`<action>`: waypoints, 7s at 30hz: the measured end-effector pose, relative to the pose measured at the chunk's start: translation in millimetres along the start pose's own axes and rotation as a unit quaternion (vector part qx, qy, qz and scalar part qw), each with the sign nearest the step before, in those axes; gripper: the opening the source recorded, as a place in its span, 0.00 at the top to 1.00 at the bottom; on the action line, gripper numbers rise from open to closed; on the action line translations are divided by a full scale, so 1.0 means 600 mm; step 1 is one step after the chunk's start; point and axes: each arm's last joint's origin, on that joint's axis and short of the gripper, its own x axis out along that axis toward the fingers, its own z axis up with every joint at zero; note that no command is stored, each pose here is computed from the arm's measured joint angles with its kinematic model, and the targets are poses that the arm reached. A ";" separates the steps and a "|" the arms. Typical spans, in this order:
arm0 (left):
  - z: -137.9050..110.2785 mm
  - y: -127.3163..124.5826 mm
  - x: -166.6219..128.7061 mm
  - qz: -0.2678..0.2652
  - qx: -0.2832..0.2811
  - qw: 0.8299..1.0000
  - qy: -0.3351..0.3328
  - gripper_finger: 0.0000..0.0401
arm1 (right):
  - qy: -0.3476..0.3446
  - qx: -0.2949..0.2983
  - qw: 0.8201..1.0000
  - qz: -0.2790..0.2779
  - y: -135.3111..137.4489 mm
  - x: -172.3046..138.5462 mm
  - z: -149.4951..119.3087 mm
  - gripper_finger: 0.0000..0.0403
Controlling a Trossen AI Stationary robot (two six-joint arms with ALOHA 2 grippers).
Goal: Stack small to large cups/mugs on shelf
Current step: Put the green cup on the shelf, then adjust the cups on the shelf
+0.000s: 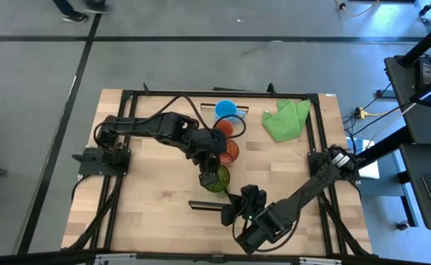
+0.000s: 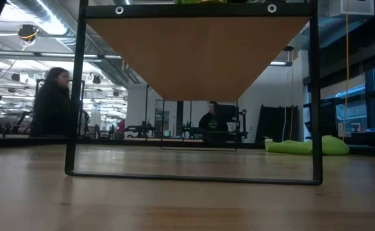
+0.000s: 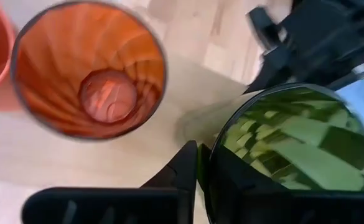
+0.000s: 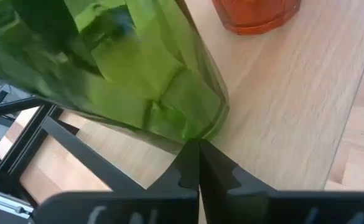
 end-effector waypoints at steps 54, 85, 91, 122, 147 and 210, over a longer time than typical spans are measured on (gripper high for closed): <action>-0.003 -0.007 -0.003 -0.018 0.022 1.000 0.005 0.86 | 0.007 0.010 1.000 0.027 0.004 -0.015 -0.016 0.99; -0.028 0.016 -0.072 0.039 0.024 0.999 0.029 0.86 | 0.010 0.005 0.999 0.031 0.002 -0.025 -0.017 0.98; -0.051 -0.017 -0.083 0.070 0.086 0.994 -0.002 0.86 | 0.005 -0.002 0.999 0.042 -0.006 -0.065 0.008 0.98; -0.151 0.004 0.058 0.079 0.013 0.993 -0.083 0.86 | 0.004 0.044 0.996 0.079 -0.005 -0.111 0.060 1.00; -0.148 0.016 0.102 0.029 0.034 0.994 -0.099 0.86 | 0.035 0.044 0.997 0.058 -0.002 -0.095 0.068 0.99; -0.215 0.183 0.002 -0.129 0.037 0.966 -0.222 0.86 | -0.009 0.172 0.954 0.243 -0.256 -0.043 0.173 1.00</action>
